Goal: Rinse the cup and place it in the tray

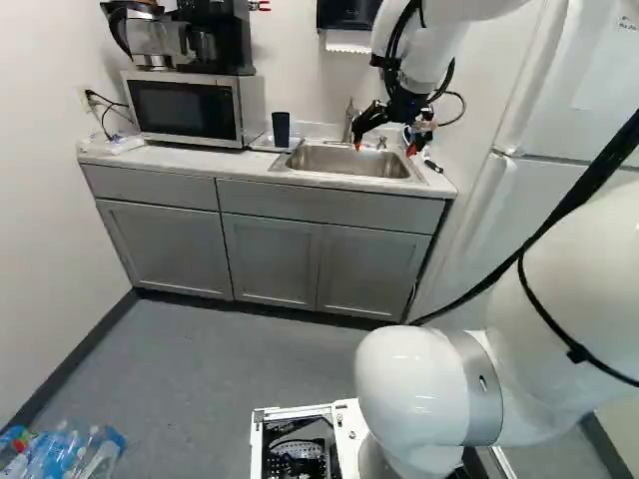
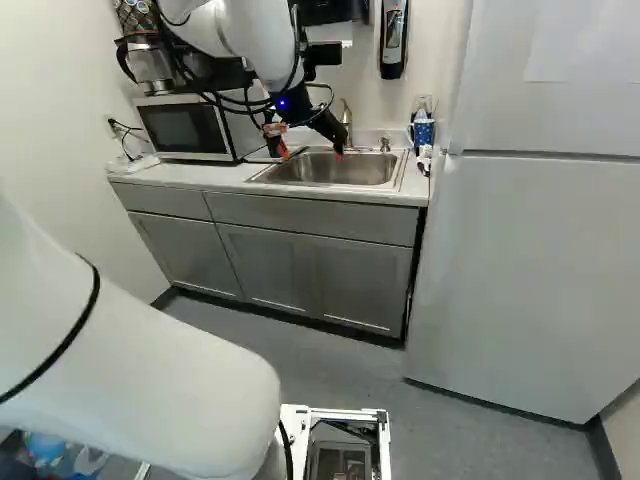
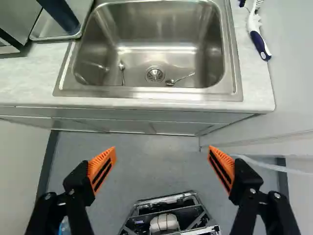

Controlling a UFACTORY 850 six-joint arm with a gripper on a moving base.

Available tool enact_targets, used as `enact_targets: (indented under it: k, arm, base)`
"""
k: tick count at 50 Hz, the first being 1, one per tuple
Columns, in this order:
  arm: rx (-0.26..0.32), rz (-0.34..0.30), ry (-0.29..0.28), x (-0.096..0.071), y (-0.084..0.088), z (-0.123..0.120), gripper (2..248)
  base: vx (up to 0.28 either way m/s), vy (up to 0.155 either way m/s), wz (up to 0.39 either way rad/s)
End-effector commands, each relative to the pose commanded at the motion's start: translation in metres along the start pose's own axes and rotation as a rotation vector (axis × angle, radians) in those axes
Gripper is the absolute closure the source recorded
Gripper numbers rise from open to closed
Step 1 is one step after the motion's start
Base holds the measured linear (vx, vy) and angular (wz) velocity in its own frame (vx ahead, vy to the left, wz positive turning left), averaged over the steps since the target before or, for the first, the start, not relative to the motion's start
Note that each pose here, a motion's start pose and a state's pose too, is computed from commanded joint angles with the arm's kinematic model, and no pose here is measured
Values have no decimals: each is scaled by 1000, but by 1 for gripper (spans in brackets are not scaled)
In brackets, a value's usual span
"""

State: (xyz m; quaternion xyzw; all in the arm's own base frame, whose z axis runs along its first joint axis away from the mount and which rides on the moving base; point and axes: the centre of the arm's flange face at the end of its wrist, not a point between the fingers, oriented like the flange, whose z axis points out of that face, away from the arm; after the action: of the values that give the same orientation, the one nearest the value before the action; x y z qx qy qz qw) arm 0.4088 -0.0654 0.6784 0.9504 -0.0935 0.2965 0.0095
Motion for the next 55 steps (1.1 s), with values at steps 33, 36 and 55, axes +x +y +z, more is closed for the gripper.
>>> enact_targets:
  k: [33,36,55]
  arm:
    - [1,-3,10,-3,-1,5,3]
    - [1,-3,13,-4,-1,7,3]
    - [4,-11,43,-13,-3,22,3]
  base:
    - [0,0,0]
    - [0,0,0]
    - [0,0,0]
